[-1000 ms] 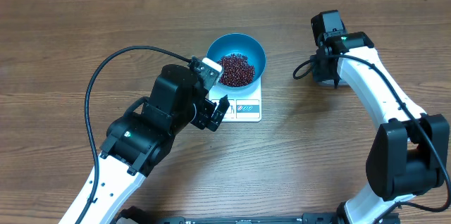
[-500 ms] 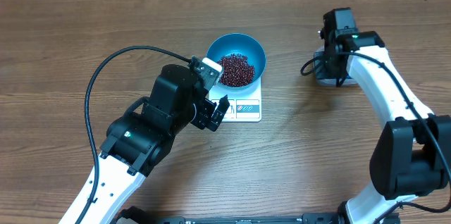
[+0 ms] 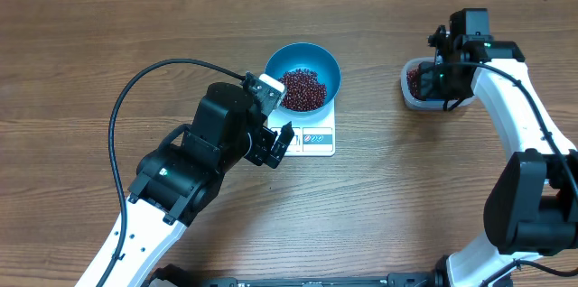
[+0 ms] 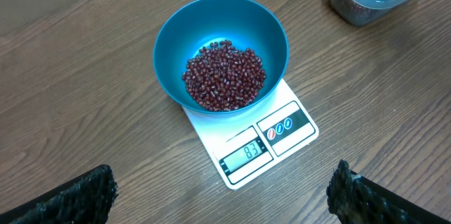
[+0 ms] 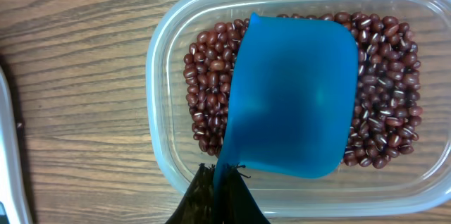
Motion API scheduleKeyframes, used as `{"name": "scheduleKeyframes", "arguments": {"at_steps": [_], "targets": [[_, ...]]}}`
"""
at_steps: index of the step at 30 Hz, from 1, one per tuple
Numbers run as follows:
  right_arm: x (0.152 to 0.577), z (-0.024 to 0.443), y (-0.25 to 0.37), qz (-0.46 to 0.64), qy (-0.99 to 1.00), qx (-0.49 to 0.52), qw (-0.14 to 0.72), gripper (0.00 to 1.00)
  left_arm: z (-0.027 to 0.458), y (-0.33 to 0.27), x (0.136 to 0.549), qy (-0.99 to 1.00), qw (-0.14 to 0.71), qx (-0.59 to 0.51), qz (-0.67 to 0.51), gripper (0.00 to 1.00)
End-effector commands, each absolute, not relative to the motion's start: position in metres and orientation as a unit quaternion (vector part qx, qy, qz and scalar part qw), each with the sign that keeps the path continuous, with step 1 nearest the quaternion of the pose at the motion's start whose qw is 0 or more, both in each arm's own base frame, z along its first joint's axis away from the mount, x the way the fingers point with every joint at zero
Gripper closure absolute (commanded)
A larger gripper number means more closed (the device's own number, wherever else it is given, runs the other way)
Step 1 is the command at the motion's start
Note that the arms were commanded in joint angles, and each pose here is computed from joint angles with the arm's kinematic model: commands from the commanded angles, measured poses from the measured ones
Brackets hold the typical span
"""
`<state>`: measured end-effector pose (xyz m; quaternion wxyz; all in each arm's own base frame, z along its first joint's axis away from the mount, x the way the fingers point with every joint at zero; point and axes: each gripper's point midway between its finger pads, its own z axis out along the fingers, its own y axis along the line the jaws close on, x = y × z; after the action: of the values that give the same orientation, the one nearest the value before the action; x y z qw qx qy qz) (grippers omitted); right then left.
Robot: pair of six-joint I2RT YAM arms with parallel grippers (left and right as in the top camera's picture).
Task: Scoop item into bowl and weigh 150g on scale
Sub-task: 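Lower the blue scoop into the bean tub with the right gripper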
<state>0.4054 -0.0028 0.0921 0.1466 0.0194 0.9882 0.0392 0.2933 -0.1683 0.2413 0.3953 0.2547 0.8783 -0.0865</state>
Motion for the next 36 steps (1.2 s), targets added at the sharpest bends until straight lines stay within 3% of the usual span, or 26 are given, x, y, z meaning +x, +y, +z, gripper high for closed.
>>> {"name": "scheduleKeyframes", "arguments": {"at_steps": [1, 22, 36], "targets": [[0.406, 0.084, 0.000, 0.074, 0.987, 0.017, 0.141, 0.96, 0.242, -0.166, 0.295, 0.881, 0.396, 0.245, -0.086, 0.00], [0.408, 0.086, 0.003, 0.097, 0.984, 0.017, 0.146, 0.96, 0.242, -0.166, 0.295, 0.881, 0.396, 0.245, -0.086, 0.00], [0.410, 0.096, 0.006, 0.187, 0.969, 0.026, 0.161, 0.96, 0.242, -0.166, 0.295, 0.881, 0.396, 0.245, -0.086, 0.00]]}}
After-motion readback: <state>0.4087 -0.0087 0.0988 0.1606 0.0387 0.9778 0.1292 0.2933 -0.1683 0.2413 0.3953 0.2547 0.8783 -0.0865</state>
